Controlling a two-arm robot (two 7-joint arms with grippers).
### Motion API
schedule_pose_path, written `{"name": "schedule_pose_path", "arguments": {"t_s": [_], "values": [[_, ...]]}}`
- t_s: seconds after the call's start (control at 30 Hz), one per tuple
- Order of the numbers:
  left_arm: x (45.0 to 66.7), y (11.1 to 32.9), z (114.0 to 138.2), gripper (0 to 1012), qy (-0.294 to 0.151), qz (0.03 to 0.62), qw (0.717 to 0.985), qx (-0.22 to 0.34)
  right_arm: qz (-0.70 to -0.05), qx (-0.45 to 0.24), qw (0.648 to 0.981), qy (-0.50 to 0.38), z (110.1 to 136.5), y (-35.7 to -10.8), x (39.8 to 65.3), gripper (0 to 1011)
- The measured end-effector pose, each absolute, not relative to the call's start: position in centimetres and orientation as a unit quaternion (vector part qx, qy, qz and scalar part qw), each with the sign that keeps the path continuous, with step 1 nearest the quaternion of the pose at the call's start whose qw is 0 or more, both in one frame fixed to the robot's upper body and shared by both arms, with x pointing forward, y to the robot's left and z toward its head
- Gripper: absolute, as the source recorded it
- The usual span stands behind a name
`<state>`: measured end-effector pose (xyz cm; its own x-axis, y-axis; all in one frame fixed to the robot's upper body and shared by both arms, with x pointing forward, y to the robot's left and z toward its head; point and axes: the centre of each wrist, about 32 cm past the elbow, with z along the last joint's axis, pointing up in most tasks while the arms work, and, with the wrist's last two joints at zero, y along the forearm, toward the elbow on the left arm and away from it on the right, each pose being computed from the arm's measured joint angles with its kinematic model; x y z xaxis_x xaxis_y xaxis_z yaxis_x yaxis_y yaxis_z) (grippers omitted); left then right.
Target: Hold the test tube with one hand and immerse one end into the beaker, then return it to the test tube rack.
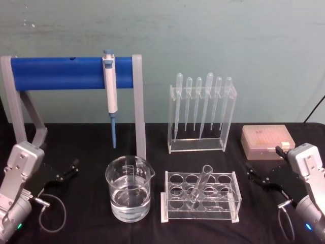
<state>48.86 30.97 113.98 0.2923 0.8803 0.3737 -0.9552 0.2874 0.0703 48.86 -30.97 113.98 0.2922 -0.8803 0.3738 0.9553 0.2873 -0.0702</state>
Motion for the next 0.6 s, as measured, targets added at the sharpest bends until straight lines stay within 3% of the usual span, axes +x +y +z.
{"name": "schedule_pose_path", "arguments": {"t_s": [0.6], "values": [[48.86,30.97,113.98,1000,-0.132,0.58,0.791,0.141,-0.58,-0.141,0.791,-0.132,113.98,-30.97,48.86,1002]]}}
